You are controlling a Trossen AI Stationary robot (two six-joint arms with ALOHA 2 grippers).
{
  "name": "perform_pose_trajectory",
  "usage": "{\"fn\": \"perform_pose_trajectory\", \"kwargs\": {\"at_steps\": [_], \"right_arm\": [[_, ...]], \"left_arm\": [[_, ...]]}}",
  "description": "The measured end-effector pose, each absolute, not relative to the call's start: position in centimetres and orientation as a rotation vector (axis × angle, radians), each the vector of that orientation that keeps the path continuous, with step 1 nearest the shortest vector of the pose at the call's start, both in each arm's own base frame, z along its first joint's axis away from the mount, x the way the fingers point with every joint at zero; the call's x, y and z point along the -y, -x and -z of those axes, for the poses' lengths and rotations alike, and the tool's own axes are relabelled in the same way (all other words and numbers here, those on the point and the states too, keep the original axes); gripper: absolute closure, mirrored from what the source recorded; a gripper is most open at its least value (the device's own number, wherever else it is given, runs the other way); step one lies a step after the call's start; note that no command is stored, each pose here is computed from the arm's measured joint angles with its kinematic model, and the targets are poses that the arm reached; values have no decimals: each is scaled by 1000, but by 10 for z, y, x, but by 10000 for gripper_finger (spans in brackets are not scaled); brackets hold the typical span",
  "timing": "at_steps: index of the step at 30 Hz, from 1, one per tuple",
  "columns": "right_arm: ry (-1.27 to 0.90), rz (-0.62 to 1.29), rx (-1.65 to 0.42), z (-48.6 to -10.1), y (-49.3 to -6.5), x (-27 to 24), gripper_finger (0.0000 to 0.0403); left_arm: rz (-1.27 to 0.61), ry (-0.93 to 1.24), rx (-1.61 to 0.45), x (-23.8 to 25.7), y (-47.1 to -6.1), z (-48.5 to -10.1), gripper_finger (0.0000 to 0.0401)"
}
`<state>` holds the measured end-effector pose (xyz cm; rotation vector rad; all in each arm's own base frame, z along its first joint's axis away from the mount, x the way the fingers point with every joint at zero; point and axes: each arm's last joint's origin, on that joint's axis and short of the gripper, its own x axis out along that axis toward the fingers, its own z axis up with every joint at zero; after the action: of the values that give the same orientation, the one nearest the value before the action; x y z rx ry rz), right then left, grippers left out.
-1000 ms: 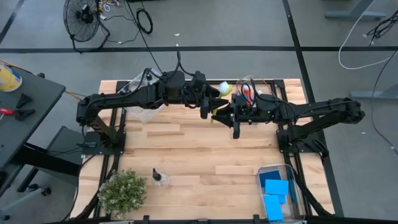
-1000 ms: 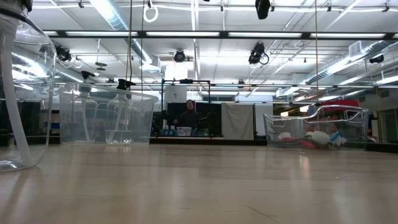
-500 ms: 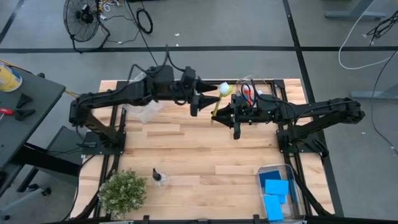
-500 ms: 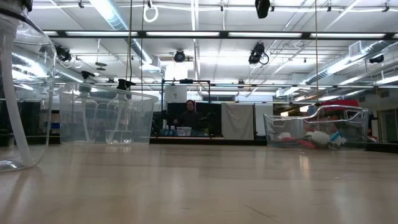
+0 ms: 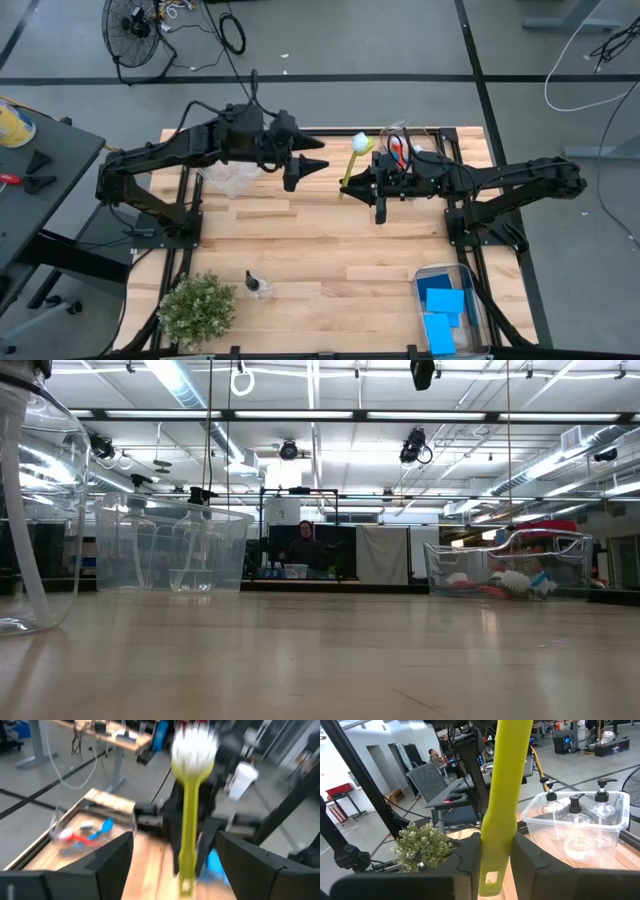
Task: Pick & Place Kitchen Sink Supplies
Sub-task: Put the green cleaning brush into the top transparent bin
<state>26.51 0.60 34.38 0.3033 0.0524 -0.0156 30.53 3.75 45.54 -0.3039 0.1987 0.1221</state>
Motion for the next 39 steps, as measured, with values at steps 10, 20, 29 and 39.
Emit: {"fn": "perform_pose_trajectory", "kwargs": {"at_steps": [10,20,29,39], "right_arm": [[-275,11,-94,-340,-264,-6,324],[-248,53,-231,-336,-245,4,324],[-227,113,-307,-342,-214,15,324],[-299,268,-453,-336,-179,30,324]], "left_arm": [[-148,217,-340,-35,-302,-442,243],[-143,149,-411,-30,-292,-440,391],[-171,108,-398,-31,-282,-432,397],[-183,233,-333,-27,-257,-384,397]]}}
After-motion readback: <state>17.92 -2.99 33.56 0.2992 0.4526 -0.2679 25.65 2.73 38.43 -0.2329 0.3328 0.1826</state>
